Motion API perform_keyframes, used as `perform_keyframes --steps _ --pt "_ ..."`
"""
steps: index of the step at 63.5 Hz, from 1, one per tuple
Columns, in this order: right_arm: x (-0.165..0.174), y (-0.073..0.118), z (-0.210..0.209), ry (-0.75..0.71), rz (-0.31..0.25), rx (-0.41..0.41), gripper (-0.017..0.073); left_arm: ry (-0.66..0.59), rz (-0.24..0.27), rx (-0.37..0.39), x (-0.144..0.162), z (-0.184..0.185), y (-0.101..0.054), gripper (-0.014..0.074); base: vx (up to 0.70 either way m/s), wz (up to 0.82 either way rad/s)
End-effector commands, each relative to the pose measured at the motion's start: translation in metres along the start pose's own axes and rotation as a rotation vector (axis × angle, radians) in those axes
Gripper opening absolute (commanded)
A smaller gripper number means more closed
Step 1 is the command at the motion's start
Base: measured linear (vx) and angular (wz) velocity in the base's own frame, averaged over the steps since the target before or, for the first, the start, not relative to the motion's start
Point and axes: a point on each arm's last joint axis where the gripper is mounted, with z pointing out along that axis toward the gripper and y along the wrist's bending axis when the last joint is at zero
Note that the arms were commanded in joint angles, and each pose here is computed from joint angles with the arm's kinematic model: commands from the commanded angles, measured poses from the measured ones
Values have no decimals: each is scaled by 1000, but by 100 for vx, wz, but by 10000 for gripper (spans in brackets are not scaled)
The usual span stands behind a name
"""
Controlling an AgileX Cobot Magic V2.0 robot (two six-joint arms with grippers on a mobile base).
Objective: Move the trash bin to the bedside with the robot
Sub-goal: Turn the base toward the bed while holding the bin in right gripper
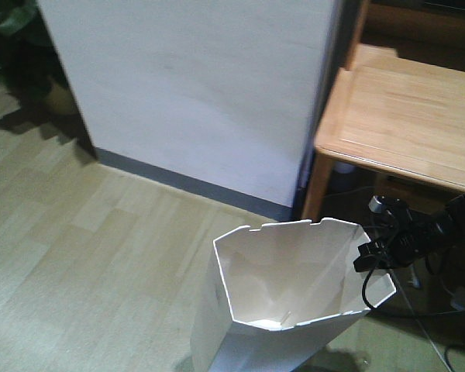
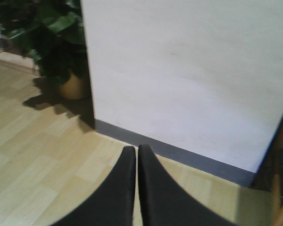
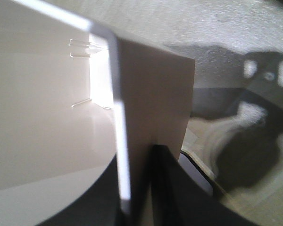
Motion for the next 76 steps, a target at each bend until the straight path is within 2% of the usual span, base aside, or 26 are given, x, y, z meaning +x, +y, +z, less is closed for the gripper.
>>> perform_keyframes --steps 1,76 --pt "-16 27 -25 -62 13 -193 -5 -76 -6 11 -5 -1 -1 -6 -4 54" --pt "-16 27 -25 -62 13 -193 -5 -76 -6 11 -5 -1 -1 -6 6 45"
